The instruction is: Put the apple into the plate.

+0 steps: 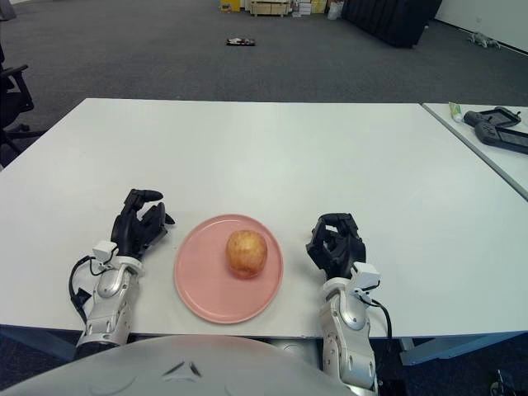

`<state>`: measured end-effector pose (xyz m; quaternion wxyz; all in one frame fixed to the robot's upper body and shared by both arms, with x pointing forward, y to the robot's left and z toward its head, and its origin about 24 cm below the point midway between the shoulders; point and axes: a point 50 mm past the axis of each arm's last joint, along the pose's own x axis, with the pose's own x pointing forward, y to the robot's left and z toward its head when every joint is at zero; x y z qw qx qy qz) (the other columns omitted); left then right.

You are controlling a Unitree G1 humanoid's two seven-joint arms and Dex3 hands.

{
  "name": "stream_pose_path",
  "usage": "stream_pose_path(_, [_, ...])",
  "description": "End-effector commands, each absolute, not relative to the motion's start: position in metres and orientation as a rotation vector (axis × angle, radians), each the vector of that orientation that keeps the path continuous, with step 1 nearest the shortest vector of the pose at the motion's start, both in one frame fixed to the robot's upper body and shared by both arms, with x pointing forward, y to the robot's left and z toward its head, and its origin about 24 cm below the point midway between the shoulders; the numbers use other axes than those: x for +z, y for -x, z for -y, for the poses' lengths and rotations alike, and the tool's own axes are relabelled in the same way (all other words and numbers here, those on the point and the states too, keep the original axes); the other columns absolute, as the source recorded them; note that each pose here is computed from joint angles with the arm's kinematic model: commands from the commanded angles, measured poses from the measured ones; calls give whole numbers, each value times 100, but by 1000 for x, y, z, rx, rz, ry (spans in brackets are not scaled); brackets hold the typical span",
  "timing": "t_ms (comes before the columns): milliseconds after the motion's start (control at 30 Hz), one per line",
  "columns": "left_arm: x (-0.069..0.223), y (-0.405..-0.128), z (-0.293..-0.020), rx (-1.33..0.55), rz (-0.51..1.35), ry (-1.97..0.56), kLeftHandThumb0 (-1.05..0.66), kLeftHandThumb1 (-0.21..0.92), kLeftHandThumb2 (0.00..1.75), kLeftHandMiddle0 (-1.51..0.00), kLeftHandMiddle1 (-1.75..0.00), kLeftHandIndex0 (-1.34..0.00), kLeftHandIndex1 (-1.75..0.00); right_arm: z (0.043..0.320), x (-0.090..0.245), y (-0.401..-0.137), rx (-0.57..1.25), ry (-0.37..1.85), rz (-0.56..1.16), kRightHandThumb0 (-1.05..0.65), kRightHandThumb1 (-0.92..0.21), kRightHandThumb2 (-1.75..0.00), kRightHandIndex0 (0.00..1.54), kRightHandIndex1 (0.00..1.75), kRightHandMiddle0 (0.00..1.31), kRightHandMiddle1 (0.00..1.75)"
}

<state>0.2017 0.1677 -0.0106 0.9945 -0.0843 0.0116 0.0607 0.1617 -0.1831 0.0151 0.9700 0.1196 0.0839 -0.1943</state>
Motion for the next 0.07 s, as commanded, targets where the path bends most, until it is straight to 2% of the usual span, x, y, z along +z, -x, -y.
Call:
stream_pose_path(0, [-17,-197,-170,137,-66,164,-38,71,82,-71,-175,-32,-175,181,16,-163,-381,-245,-170,-39,-63,-93,76,175,37,175])
stream_pose_path(33, [-17,-197,-171,138,-65,164,-38,71,82,-71,-175,-32,-175,181,16,-163,-381,-245,-170,-39,-64,-92,75,175,37,175])
